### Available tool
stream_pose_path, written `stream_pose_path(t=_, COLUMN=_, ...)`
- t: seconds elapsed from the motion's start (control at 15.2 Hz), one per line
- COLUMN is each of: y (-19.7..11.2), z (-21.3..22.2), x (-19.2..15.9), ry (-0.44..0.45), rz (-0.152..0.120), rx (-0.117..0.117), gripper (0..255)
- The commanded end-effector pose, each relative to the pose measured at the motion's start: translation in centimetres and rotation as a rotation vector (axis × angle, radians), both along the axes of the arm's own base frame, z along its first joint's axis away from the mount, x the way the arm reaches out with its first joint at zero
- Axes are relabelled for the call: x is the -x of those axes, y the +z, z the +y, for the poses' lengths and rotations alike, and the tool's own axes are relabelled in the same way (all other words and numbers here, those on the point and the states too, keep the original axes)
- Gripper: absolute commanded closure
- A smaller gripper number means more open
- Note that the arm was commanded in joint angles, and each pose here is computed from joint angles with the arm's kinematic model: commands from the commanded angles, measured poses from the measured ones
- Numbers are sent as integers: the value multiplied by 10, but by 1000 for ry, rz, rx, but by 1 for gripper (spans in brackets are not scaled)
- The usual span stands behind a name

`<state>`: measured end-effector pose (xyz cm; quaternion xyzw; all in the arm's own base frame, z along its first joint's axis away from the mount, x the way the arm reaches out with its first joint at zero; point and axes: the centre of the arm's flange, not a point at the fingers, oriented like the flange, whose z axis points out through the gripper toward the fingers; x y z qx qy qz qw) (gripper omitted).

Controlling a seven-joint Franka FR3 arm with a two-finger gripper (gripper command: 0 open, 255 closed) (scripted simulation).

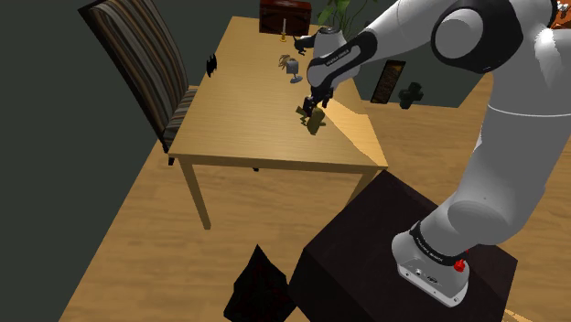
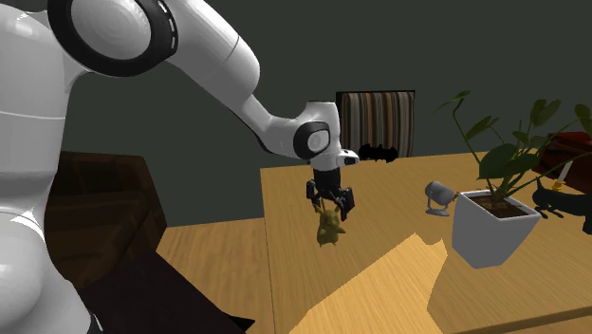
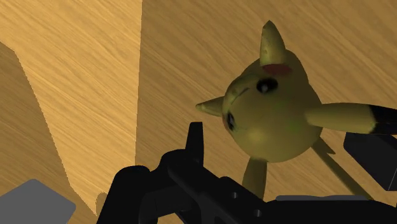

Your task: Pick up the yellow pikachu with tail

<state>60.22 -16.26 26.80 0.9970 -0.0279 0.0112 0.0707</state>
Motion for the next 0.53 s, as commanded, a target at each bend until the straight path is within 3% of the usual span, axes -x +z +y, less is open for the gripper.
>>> stream_pose_path(t=0.0, y=-3, z=1, x=-1, ry=0, rz=-1, rx=0, gripper=0)
stream_pose_path(t=0.07, y=-3, z=1, x=0, ry=0, rz=-1, rx=0, gripper=255)
stream_pose_path(t=0.46, y=-3, z=1, x=0, ry=0, rz=-1, rx=0, gripper=255)
